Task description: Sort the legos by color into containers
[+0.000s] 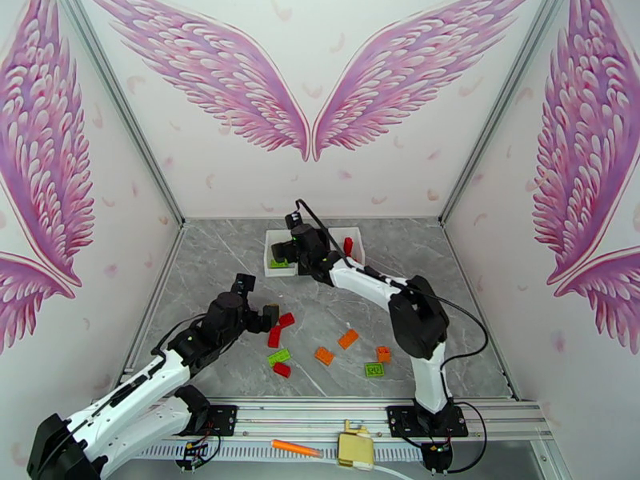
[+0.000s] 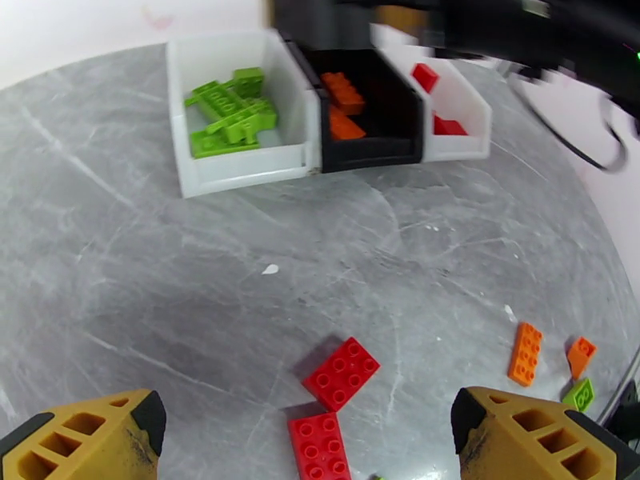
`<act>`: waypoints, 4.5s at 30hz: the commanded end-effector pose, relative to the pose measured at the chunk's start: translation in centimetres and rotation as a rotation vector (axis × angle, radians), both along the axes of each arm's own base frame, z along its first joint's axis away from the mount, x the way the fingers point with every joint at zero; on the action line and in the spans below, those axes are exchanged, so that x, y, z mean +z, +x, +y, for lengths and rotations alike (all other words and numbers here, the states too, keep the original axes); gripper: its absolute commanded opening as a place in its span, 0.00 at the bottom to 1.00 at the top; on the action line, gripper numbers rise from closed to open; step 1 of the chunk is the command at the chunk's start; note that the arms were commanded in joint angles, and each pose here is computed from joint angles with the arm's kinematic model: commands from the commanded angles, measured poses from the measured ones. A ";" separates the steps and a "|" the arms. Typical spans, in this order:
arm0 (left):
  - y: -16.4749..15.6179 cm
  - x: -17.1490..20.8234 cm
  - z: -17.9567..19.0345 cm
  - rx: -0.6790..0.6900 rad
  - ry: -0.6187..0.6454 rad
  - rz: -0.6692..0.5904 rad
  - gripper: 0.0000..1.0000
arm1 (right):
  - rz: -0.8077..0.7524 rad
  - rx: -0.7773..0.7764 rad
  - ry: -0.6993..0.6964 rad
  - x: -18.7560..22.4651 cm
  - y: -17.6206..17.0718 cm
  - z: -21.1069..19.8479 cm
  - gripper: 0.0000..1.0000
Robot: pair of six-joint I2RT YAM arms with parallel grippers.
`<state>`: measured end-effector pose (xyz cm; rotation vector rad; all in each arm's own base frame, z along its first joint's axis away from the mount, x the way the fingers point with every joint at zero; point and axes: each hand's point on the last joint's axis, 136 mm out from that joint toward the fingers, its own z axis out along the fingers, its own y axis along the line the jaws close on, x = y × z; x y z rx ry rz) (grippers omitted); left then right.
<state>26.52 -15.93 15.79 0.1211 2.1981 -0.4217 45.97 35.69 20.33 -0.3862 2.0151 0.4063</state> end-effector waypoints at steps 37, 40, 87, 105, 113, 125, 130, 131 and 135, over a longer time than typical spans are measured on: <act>-4.5 -13.9 -3.7 0.131 0.297 0.595 0.46 | 0.014 -0.039 -0.085 0.1 -11.4 -11.2 0.97; -4.6 -14.2 -3.5 0.135 0.302 0.600 0.42 | 0.010 -0.045 -0.084 0.3 -11.4 -11.4 0.97; 18.1 3.5 -22.2 -0.138 -0.162 -0.136 0.26 | -0.071 -0.324 0.111 4.6 -15.7 -22.6 0.96; 27.2 0.1 -26.8 -0.160 -0.080 -0.122 0.31 | -0.069 -0.321 0.082 4.4 -15.8 -22.9 0.96; 26.8 2.3 -26.4 -0.177 -0.087 -0.147 0.59 | -0.096 -0.312 0.103 5.3 -15.7 -22.8 0.96; 21.7 7.7 -19.6 -0.091 -0.093 -0.222 0.95 | -0.043 -0.090 0.127 5.1 -15.7 -18.3 0.96; 19.3 8.8 -14.2 0.002 -0.083 -0.224 0.98 | 0.075 -0.022 0.090 2.7 -14.9 -15.9 0.97; 18.9 8.8 -13.0 0.026 -0.082 -0.222 0.99 | 0.104 -0.016 0.078 1.9 -14.7 -15.4 0.97; 17.7 7.7 -8.2 0.121 -0.080 -0.199 0.99 | 0.167 0.021 0.032 -0.1 -14.7 -12.4 0.97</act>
